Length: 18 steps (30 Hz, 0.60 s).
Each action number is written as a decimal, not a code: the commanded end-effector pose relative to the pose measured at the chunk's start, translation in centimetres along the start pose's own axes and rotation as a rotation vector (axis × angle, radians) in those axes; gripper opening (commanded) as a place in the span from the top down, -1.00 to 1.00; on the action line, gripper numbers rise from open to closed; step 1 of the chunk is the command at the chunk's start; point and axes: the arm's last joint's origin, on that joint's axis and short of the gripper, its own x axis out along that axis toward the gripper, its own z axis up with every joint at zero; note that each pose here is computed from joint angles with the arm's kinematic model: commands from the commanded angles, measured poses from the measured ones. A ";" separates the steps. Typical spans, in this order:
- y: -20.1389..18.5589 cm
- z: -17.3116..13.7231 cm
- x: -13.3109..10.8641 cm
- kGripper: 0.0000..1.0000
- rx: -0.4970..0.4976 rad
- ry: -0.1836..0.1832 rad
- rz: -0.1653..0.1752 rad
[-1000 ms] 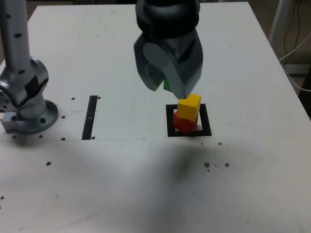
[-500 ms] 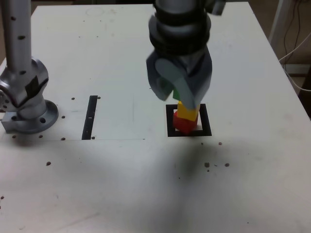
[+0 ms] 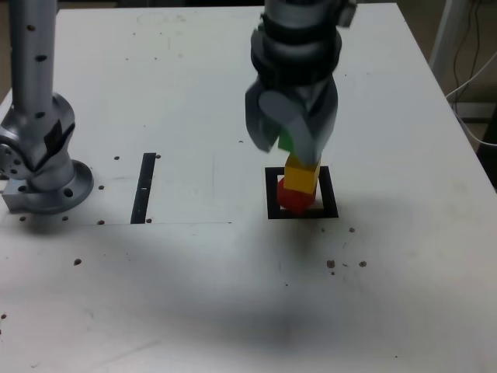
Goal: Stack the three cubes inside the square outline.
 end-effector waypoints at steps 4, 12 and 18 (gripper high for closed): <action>0.7 -0.6 -0.4 0.93 -0.010 -0.022 0.005; 0.0 -1.5 -1.3 0.92 -0.021 -0.108 -0.002; -1.2 -1.4 -1.1 0.92 -0.028 -0.151 -0.012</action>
